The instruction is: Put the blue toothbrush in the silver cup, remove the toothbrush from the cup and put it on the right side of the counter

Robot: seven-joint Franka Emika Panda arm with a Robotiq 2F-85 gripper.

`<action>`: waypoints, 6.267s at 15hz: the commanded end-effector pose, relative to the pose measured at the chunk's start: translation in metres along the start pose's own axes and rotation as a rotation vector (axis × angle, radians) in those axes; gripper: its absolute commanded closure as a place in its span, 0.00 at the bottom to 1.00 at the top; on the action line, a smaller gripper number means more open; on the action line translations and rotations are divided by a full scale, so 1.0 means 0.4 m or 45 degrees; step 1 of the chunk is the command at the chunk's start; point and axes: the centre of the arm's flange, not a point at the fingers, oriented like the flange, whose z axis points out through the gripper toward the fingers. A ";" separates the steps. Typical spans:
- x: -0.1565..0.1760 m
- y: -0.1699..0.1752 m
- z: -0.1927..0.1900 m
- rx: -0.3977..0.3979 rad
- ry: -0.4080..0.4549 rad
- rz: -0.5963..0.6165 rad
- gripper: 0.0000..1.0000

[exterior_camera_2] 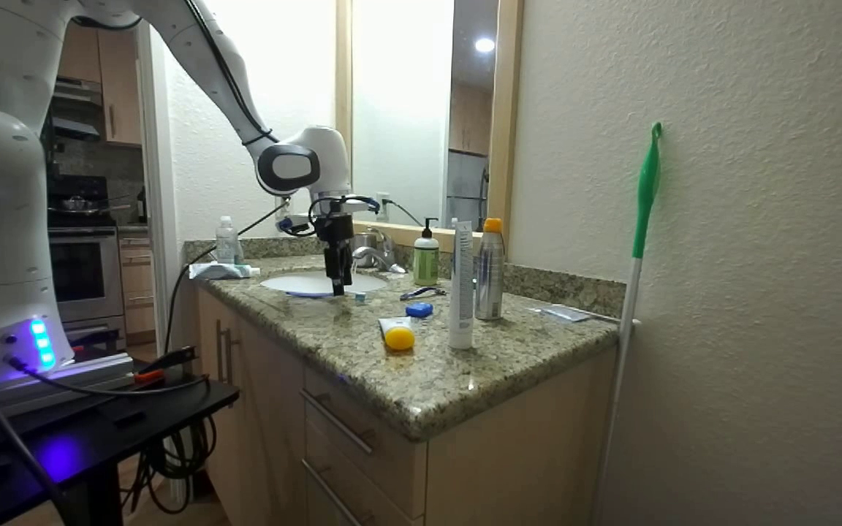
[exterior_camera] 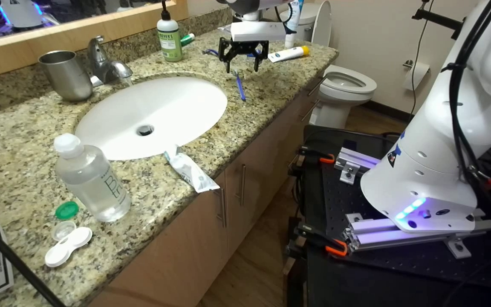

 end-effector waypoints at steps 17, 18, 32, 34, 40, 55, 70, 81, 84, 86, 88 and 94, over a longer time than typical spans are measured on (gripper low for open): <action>0.006 0.003 0.043 -0.032 -0.032 0.004 0.25; 0.005 0.004 0.043 -0.037 -0.028 0.005 0.26; -0.001 -0.005 -0.008 0.030 0.034 -0.001 1.00; -0.012 -0.028 -0.052 0.073 0.108 -0.033 0.99; -0.131 -0.124 -0.300 0.138 0.528 -0.298 0.99; -0.094 -0.307 -0.401 0.339 1.048 -0.704 0.99; -0.038 -0.549 -0.656 0.648 1.381 -0.871 0.99; -0.117 -0.785 -0.950 0.895 1.531 -1.064 0.95; -0.100 -0.783 -0.937 0.877 1.535 -1.062 0.99; -0.055 -0.810 -0.878 0.873 1.492 -1.027 0.99; -0.054 -0.839 -0.788 0.875 1.435 -1.025 0.99; -0.090 -0.899 -0.582 0.826 1.162 -1.122 0.99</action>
